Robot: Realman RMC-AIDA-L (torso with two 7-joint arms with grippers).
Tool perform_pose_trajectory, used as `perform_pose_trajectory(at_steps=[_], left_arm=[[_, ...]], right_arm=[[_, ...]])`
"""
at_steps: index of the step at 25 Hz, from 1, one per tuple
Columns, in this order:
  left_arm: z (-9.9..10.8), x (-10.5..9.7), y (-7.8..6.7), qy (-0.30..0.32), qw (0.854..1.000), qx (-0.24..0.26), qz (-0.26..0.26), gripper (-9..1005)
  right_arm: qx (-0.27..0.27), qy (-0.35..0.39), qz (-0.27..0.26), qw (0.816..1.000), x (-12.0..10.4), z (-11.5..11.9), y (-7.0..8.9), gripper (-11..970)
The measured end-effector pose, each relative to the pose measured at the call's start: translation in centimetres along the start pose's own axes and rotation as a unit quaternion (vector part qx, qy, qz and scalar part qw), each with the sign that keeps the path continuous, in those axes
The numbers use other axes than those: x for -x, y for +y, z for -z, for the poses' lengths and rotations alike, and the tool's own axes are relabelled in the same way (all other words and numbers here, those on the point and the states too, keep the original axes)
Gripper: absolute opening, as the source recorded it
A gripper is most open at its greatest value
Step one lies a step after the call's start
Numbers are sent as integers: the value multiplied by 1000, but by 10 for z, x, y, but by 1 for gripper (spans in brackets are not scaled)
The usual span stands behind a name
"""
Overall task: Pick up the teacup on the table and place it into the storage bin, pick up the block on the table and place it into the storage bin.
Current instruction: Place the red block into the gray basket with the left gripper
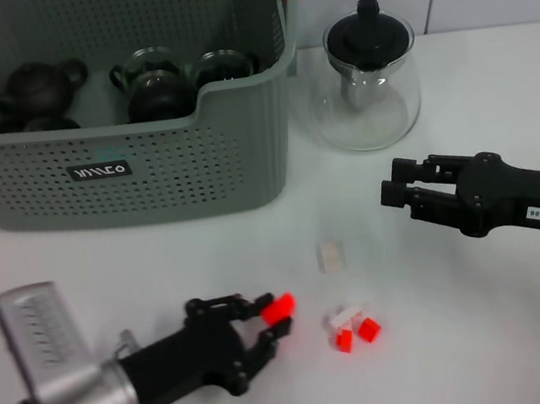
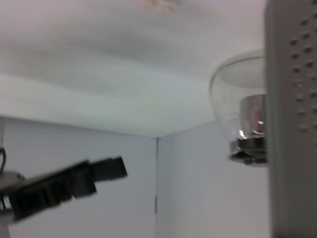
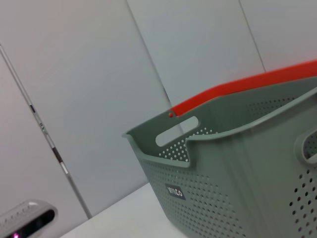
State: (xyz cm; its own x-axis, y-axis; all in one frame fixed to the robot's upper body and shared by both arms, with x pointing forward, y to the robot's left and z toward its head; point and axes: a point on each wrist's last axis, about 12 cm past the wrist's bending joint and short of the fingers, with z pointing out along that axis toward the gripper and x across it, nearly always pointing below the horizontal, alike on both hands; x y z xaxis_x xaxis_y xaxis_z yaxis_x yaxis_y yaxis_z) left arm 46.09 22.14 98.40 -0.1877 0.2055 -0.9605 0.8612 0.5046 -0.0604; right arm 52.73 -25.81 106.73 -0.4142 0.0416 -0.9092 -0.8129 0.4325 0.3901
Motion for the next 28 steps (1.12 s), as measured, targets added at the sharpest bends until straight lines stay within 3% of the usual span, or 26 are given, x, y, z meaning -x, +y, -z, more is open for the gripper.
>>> perform_pose_trajectory(at_steps=[7,12,16,20,22,23,24,27,28], left_arm=[[70,8,21,-36,997,45,41,283],[116,46,34,-138,989,33,40,282],[138,89,65,-223,973,29,59,283],[138,129,104,-259,961,41,93,283],[131,149,128,-253,958,59,118,283],[119,165,148,-228,961,77,138,283],[119,165,148,-228,961,77,138,283],[91,182,175,-132,973,110,154,282],[91,182,175,-132,973,110,154,282]], right_arm=[[-2,0,-2,1000,-2,1,0,572],[-3,1,-3,1000,-3,2,0,573],[-2,1,-3,1000,-2,2,0,574],[-1,2,-1,1000,-2,1,0,575],[0,2,-1,1000,-2,0,0,575],[0,2,0,1000,-1,0,0,575],[0,2,0,1000,-1,0,0,576],[1,2,0,1000,-1,0,0,576],[1,2,0,1000,-1,0,0,576]])
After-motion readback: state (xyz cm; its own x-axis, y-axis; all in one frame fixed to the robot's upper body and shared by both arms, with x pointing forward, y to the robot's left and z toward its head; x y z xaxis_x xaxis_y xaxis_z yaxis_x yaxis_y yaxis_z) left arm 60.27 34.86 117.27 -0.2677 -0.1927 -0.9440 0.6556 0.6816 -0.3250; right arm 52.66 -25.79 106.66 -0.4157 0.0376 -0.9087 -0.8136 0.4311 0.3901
